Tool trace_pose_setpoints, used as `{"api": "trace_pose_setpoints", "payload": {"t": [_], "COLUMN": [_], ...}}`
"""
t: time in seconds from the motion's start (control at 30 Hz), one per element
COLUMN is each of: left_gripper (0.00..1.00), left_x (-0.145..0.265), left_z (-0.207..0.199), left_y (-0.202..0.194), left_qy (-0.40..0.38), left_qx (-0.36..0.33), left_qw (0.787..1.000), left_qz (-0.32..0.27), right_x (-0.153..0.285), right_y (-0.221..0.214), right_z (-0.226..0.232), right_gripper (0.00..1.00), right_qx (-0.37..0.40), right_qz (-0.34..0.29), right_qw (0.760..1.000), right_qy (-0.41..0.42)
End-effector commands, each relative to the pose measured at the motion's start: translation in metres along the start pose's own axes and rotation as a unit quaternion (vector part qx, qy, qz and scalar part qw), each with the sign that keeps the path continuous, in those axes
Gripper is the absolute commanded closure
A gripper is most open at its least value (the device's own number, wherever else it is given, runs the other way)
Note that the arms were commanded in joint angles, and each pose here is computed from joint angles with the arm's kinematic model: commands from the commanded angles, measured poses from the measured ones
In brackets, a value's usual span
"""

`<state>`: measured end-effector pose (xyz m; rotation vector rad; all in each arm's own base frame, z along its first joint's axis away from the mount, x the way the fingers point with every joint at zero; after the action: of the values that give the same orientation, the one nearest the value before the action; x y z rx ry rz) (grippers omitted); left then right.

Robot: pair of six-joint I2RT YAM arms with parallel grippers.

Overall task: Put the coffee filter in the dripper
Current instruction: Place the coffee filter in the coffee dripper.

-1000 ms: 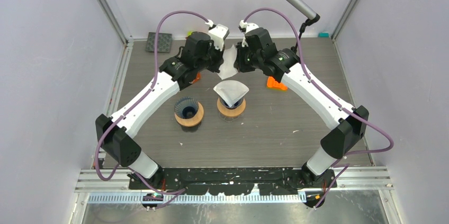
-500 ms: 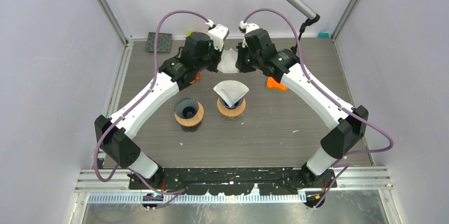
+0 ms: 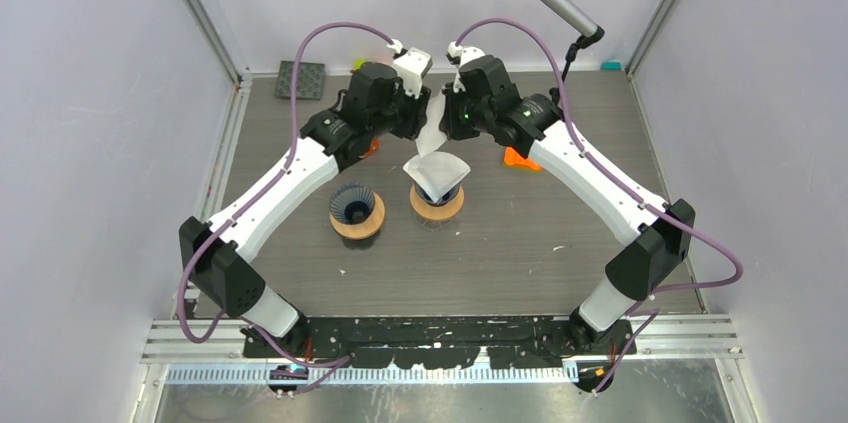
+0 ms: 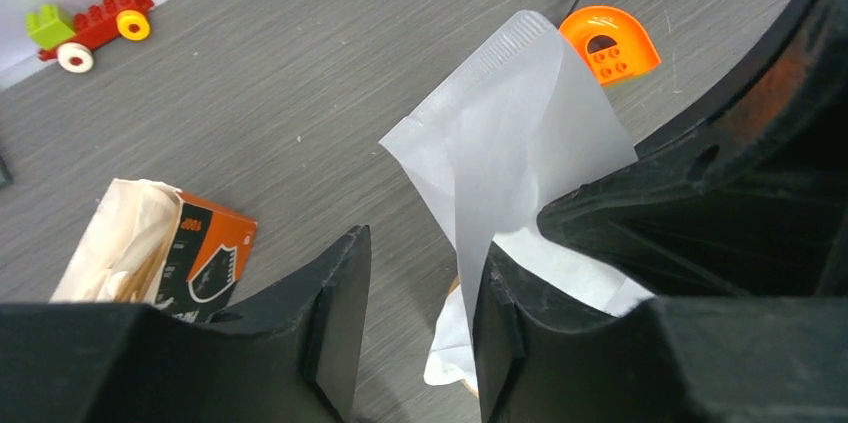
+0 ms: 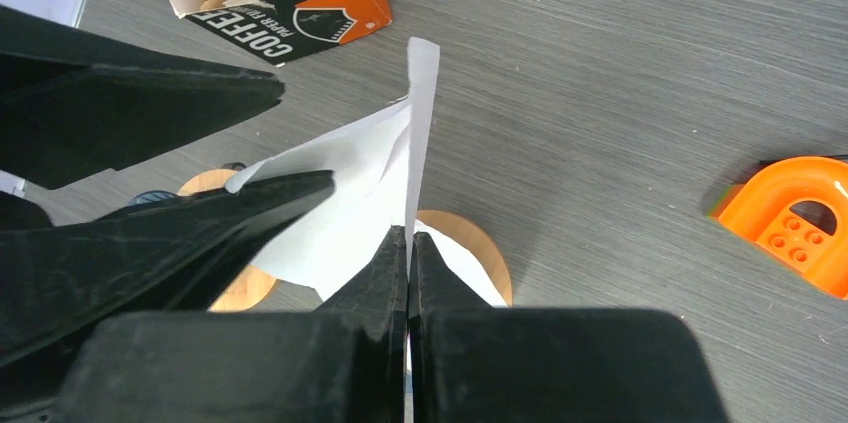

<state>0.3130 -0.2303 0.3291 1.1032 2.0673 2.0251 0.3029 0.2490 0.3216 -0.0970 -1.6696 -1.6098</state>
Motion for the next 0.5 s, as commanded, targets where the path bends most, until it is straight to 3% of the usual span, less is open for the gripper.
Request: {"api": "trace_pose_setpoints", "payload": {"t": [0.0, 0.27, 0.47], "left_gripper": [0.57, 0.51, 0.7], "left_x": [-0.006, -0.017, -0.022], "left_z": [-0.009, -0.01, -0.009], "left_y": [0.008, 0.001, 0.001], "left_qy": [-0.018, -0.02, -0.014], "left_qx": [0.029, 0.041, 0.039], "left_qw": [0.999, 0.999, 0.999], "left_qz": [-0.012, 0.005, 0.005], "right_x": [0.008, 0.008, 0.007], "right_y": [0.016, 0.018, 0.018], "right_z": [0.007, 0.007, 0.007], "right_gripper": [0.99, 1.0, 1.0], "right_qx": [-0.011, -0.014, -0.015], "right_qz": [-0.034, -0.035, -0.034], "right_qw": [0.999, 0.999, 0.999], "right_qy": [0.015, 0.015, 0.014]}}
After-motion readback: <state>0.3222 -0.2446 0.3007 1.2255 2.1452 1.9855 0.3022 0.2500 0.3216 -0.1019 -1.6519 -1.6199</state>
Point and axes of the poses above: each gripper's point midway between its finger pads, its own x axis back along the fingers, its own z axis along the line the jaws close on, y = z × x, the point moved 8 cm from there along x, back along the fingers, and after that the axes turned 9 degrees about x, right-handed, at the moved point
